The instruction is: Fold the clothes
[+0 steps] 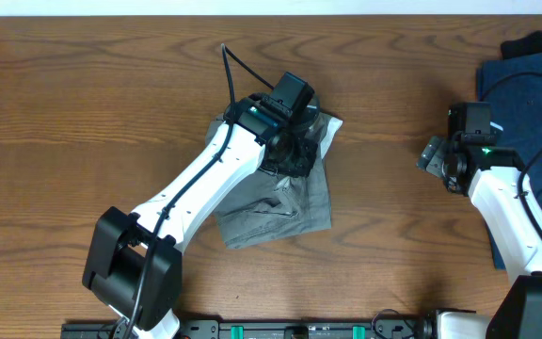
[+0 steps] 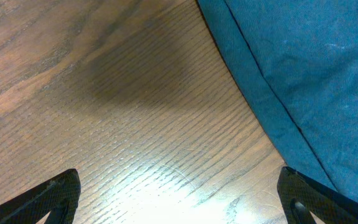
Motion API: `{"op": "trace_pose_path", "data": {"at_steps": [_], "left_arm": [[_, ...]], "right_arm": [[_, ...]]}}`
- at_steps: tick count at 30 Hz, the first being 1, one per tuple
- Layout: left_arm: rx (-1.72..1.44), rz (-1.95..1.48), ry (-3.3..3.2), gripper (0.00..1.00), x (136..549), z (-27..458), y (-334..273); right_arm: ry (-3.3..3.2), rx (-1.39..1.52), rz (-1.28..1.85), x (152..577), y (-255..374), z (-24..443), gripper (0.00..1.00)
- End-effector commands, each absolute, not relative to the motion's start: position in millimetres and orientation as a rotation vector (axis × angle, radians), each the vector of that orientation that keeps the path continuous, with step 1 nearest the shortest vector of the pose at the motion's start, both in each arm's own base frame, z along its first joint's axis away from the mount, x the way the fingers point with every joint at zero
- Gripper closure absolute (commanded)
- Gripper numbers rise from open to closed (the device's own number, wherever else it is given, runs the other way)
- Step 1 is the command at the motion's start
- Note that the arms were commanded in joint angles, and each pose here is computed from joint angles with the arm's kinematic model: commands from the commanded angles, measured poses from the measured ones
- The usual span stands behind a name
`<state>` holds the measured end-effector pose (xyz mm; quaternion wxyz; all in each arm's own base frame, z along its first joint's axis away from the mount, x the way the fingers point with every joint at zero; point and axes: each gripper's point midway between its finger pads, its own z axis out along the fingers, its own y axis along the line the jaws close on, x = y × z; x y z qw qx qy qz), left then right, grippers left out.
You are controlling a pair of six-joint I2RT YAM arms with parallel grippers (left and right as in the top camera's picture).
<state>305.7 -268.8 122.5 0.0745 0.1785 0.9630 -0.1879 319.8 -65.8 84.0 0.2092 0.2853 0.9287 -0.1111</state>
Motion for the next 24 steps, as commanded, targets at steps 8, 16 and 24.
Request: {"op": "trace_pose_path", "data": {"at_steps": [8, 16, 24], "left_arm": [[0.536, -0.582, 2.923, 0.94, 305.7, 107.5, -274.9], [0.532, -0.584, 2.920, 0.30, 307.0, 108.9, -274.4], [0.496, -0.602, 2.844, 0.38, 314.2, 138.6, -264.8]], "right_arm": [[2.561, 0.789, -0.326, 323.0, -69.5, 91.3, 0.01], [2.561, 0.789, -0.326, 323.0, -69.5, 91.3, 0.01], [2.561, 0.789, -0.326, 323.0, -69.5, 91.3, 0.01]]}}
